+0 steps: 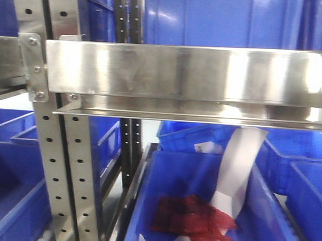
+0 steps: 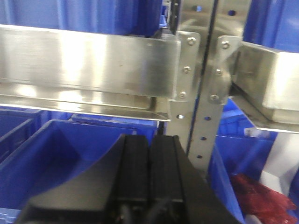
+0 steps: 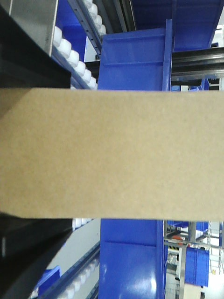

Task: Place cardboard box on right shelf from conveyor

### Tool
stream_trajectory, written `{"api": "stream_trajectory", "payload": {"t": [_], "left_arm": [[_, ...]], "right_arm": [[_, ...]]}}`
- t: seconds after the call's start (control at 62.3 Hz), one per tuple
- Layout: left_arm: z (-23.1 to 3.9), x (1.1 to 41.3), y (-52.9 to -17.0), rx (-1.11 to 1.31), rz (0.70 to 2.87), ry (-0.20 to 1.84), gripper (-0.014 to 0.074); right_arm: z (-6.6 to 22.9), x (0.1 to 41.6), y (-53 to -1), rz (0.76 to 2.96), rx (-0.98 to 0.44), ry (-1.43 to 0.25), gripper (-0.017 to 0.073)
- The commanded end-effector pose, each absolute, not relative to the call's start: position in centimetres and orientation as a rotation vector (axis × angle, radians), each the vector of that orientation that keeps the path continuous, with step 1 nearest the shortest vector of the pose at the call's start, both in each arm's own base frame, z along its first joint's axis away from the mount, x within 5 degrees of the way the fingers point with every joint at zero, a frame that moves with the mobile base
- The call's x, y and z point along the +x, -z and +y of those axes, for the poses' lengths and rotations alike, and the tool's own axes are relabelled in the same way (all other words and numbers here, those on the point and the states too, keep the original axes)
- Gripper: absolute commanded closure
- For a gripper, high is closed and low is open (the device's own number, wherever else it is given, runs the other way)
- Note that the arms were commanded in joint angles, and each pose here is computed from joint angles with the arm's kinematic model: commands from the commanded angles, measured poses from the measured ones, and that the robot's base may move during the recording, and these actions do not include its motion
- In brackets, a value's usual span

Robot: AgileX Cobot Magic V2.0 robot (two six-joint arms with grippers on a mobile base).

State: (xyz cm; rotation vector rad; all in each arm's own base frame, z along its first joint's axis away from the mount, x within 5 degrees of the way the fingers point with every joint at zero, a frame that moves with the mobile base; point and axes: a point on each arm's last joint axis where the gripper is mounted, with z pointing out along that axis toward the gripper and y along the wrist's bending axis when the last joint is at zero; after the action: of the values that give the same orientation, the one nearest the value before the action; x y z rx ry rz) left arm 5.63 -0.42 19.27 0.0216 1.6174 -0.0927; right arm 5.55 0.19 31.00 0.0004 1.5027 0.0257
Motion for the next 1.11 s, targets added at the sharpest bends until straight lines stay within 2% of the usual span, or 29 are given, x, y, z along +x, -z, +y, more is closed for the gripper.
{"api": "stream_trajectory", "payload": {"t": [0.0, 0.193, 0.321, 0.433, 0.578, 0.69, 0.835, 1.092], "left_arm": [[-0.4, 5.6, -19.8, 0.015, 1.532, 0.096, 0.0710], [-0.4, 5.6, -19.8, 0.015, 1.532, 0.096, 0.0710], [-0.4, 5.6, -19.8, 0.015, 1.532, 0.096, 0.0709], [-0.4, 5.6, -19.8, 0.015, 1.532, 0.096, 0.0710], [-0.4, 5.6, -19.8, 0.015, 1.532, 0.096, 0.0710], [-0.4, 5.6, -19.8, 0.015, 1.532, 0.096, 0.0710], [-0.4, 5.6, -19.8, 0.015, 1.532, 0.096, 0.0710], [-0.4, 5.6, -19.8, 0.015, 1.532, 0.096, 0.0710]], "right_arm": [[0.0, 5.4, -32.8, 1.388, 0.004, 0.003, 0.0486], [0.0, 5.3, -33.1, 1.372, 0.005, 0.004, 0.0486], [0.0, 4.2, -36.0, 1.269, -0.004, 0.020, 0.0513], [0.0, 3.8, -39.1, 1.232, -0.083, 0.140, 0.0513], [-0.1, 5.7, -42.7, 1.283, -0.157, 0.242, 0.0513], [-0.3, 8.8, -44.2, 1.333, -0.280, 0.398, 0.0512], [0.1, 13.9, -44.2, 1.388, -0.540, 0.592, 0.0512], [3.9, 20.2, -41.1, 1.393, -0.977, 0.645, 0.0512]]}}
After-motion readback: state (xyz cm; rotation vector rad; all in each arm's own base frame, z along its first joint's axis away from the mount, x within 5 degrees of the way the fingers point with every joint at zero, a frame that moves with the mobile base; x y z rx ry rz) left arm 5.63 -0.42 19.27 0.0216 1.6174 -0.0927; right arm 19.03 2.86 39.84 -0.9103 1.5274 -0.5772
